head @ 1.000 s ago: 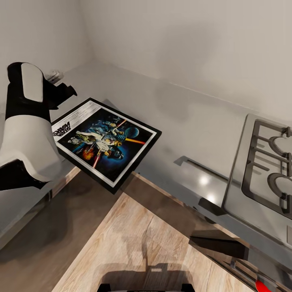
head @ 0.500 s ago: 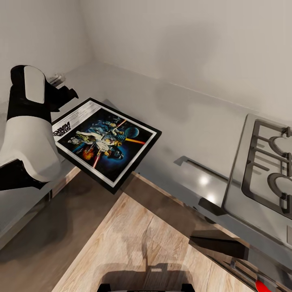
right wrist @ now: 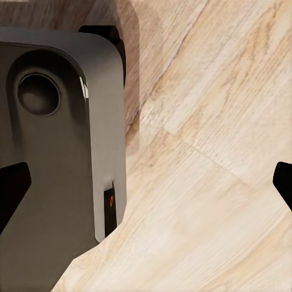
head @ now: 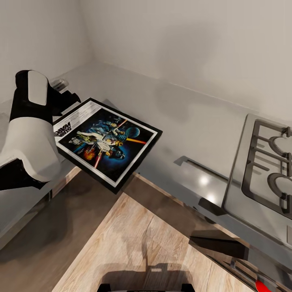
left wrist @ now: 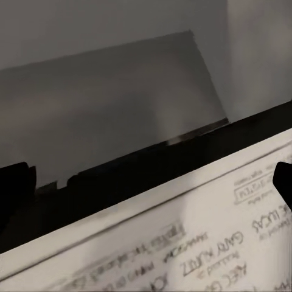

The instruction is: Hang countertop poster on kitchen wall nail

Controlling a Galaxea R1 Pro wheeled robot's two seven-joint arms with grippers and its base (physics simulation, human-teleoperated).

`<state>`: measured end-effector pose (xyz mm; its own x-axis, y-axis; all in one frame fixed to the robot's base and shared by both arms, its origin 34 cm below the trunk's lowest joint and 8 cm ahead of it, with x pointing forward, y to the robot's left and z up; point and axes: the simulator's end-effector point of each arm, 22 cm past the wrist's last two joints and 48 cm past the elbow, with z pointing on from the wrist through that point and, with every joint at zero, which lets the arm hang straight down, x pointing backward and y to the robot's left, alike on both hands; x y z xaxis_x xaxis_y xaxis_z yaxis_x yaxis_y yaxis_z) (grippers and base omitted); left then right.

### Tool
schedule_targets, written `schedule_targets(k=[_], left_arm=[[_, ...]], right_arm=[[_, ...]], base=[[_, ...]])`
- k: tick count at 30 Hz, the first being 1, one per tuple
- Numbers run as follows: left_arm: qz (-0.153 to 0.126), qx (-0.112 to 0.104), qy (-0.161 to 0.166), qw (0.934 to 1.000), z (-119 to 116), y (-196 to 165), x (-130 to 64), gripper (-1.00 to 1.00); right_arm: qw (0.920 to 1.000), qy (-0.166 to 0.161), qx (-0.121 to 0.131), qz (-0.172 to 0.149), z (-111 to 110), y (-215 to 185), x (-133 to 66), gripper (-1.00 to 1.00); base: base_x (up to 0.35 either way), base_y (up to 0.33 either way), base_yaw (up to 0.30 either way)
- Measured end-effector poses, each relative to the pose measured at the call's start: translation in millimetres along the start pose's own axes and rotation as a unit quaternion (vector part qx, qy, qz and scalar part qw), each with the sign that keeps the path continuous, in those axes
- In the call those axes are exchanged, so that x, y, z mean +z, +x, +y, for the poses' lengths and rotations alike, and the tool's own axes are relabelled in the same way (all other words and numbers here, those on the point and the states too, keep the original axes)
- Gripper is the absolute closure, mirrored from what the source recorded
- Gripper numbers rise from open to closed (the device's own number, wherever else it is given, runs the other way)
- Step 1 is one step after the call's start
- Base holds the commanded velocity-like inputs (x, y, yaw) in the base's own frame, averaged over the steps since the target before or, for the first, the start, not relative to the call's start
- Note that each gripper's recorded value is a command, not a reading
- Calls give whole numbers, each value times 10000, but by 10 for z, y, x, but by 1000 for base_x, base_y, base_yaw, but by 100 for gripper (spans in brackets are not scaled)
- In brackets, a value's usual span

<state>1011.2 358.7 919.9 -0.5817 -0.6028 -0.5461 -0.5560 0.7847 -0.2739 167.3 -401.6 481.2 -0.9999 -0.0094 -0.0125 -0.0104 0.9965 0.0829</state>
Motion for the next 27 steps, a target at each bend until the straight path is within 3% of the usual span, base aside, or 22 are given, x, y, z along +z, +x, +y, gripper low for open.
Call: schedule_targets(k=[27], left_arm=[[-33,-74,-37,10000,89,-59,1,-100]], right_arm=[[10000,7,0,0,-3,0,0,-100]], base=[[-26,-23,0]])
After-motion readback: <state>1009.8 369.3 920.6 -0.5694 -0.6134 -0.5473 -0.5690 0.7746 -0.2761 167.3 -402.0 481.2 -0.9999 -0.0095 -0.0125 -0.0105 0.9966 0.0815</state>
